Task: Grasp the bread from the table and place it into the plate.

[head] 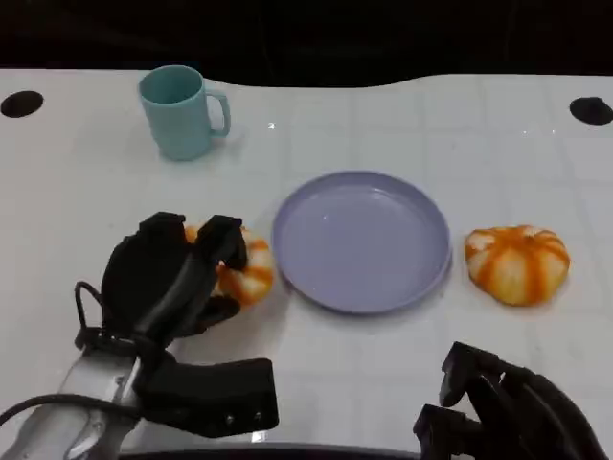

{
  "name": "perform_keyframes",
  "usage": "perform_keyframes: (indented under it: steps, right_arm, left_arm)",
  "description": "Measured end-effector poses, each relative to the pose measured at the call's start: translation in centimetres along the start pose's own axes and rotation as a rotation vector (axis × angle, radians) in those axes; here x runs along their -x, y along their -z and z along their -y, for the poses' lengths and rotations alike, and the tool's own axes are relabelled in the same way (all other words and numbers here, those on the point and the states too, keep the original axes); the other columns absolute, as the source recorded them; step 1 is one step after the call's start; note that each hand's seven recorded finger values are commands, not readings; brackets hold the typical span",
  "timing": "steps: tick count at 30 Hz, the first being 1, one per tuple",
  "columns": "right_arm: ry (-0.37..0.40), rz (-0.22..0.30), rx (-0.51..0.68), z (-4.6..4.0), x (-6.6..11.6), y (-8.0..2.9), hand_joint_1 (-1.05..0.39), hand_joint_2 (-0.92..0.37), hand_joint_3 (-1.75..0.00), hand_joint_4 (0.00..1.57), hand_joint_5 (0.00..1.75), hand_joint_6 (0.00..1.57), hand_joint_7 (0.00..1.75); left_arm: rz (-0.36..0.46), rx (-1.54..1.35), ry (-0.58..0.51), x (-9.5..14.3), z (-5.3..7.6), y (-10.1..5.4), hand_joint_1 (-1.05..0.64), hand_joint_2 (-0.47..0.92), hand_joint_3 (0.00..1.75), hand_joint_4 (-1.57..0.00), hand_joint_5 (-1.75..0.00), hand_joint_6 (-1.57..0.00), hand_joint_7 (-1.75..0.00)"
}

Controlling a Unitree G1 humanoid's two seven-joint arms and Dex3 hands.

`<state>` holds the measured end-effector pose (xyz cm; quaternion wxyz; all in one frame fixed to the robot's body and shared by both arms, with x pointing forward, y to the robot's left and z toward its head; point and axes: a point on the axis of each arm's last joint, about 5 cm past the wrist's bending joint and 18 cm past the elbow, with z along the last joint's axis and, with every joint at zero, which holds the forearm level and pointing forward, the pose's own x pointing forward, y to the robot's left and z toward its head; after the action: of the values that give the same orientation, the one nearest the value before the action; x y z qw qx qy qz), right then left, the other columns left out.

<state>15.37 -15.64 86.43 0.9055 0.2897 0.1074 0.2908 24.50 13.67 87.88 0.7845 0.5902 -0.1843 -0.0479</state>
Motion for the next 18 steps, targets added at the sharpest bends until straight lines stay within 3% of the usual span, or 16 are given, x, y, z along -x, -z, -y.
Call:
perform_keyframes:
  steps: [5,10,18]
  right_arm:
    - [0.000,-0.001,0.000,-0.01,0.0,0.0,-0.74,-0.92,-0.20,0.86,1.64,0.74,1.42]
    - [0.006,-0.003,-0.001,-0.04,0.0,0.1,-0.75,-0.92,-0.19,0.86,1.64,0.74,1.42]
    - [0.004,-0.004,-0.001,-0.21,-0.1,0.2,-0.74,-0.92,-0.20,0.85,1.64,0.74,1.41]
  left_arm:
    - [-0.001,0.002,-0.028,-0.3,-1.5,-0.1,-0.13,0.53,0.96,-0.87,-1.75,-0.67,-1.72]
    - [0.034,0.056,-0.063,-0.6,-2.3,-0.4,-0.10,0.43,1.13,-0.88,-1.75,-0.69,-1.74]
    - [0.113,0.075,-0.079,-2.9,-3.2,-1.6,-0.13,0.40,1.13,-0.89,-1.75,-0.67,-1.75]
